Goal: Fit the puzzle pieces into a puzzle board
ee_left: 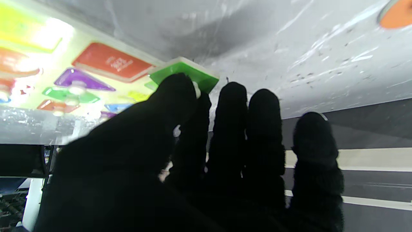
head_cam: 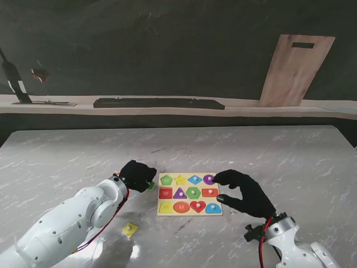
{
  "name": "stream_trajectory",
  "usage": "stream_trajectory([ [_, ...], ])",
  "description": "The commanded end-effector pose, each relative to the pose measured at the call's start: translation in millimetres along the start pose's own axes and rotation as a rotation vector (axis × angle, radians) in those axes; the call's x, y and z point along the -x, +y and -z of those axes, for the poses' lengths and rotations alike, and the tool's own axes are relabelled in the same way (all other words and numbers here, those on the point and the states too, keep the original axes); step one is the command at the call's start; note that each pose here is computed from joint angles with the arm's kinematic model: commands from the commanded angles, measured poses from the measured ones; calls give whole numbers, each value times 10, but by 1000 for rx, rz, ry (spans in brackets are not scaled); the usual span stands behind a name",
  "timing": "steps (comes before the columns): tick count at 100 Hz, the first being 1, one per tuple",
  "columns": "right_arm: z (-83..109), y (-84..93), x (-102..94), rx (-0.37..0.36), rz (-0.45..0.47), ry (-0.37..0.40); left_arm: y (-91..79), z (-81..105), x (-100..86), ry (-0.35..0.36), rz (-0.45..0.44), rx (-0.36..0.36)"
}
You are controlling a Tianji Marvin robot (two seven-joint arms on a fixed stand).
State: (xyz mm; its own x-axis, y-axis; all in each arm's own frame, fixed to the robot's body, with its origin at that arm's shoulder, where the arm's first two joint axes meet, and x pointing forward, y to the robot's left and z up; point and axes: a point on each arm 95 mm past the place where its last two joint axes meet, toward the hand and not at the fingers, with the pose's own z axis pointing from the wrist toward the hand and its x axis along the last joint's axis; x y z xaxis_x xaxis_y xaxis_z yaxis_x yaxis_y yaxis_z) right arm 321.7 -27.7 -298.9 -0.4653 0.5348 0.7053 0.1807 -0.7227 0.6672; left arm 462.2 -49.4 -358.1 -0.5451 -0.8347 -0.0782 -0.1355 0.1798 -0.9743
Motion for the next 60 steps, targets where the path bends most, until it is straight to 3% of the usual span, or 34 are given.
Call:
stream_trajectory([
  [1, 14, -27, -2, -2, -3, -3, -175, -124, -23, 11, 6, -37],
  [29, 12, -27, 5, -3, -2, -6, -320, -505, -121, 33, 35, -32],
  [60, 11, -19, 13, 2, 3, -9, -273, -815, -219, 34, 61, 24],
])
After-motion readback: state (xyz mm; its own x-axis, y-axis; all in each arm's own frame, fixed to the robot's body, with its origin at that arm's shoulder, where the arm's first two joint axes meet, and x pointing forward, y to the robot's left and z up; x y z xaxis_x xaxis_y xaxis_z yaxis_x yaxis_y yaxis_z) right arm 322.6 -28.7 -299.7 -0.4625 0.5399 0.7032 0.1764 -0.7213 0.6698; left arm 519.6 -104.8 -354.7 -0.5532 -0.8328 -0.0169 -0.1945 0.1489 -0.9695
